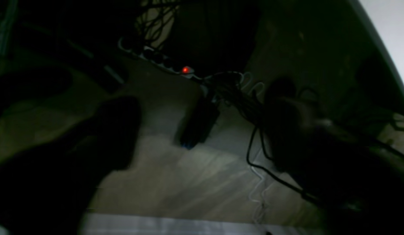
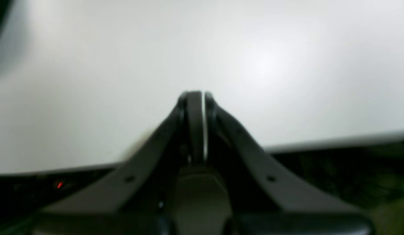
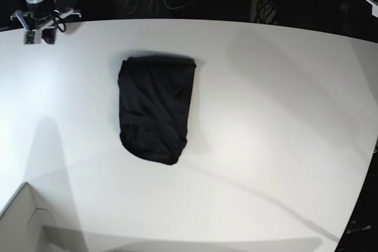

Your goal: Layout the t-shirt on the table in an organized manner, then fold the t-shirt properly

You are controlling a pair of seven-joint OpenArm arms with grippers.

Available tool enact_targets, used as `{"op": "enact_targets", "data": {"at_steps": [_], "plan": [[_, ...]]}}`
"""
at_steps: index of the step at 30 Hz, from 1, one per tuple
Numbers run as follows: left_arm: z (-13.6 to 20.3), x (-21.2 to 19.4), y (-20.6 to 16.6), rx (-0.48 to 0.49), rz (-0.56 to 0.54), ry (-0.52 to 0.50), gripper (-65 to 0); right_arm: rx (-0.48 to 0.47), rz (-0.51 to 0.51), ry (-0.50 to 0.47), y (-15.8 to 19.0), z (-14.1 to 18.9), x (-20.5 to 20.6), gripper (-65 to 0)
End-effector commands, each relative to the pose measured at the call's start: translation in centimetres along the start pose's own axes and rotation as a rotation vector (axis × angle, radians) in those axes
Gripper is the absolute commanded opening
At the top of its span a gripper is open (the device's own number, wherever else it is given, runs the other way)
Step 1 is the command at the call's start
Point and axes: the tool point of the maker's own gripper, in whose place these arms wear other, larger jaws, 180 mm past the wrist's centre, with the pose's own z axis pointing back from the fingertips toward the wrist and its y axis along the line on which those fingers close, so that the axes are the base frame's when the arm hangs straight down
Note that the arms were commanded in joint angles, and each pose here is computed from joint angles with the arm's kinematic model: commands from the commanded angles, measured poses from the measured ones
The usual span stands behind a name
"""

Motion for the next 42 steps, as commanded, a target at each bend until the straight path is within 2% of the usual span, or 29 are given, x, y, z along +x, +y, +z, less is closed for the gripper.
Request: {"op": "enact_targets", "data": {"at_steps": [1,4,8,15,20,23,27,32,34,36,40,42], "plan": [[0.3,0.4,0.0,-0.003,-0.02,-0.006,-30.5,-0.031,-0.014,-0.019,-1.3,0.9,0.0,-65.0],[-0.9,0.0,-0.9,-0.019,-0.046,0.01,-51.2,-0.089,-0.074,0.005,-3.6,2.4,-1.9,-65.0],[-3.2,-0.8,-1.8,0.014,-0.119,0.045,-65.0,-0.136,-0.19,0.092,-5.0,3.2,-6.7,-65.0],[-7.2,-3.7,-2.4,0.147,-0.24,0.11,-65.0,-0.101,-0.388,0.308,-3.0,3.6,-17.1,-65.0],[-11.1,-6.4,-2.4,0.165,-0.23,0.119,-65.0,-0.095,-0.547,0.344,-0.2,4.4,-22.5,-65.0],[-14.0,-8.7,-2.8,0.126,-0.236,0.169,-65.0,-0.11,-0.646,0.334,1.6,5.1,-25.2,-65.0],[-15.8,-11.3,-2.9,0.068,-0.262,0.228,-65.0,-0.158,-0.769,0.302,3.7,6.2,-28.0,-65.0],[-17.9,-14.2,-5.3,-0.016,-0.287,0.183,-65.0,-0.111,-0.846,0.316,7.4,5.8,-30.2,-65.0],[-18.6,-15.6,-6.1,-0.04,-0.295,0.209,-65.0,-0.163,-0.791,0.367,7.2,5.5,-31.6,-65.0],[-19.2,-16.5,-6.2,-0.025,-0.291,0.248,-65.0,-0.26,-0.649,0.453,5.8,6.1,-33.5,-65.0],[-20.1,-15.9,-4.1,0.18,-0.331,0.225,-65.0,-0.431,-0.311,0.523,2.0,6.8,-34.2,-65.0],[-20.5,-15.1,-4.1,0.228,-0.364,0.184,-65.0,-0.444,-0.219,0.538,1.6,6.8,-34.0,-65.0]]}}
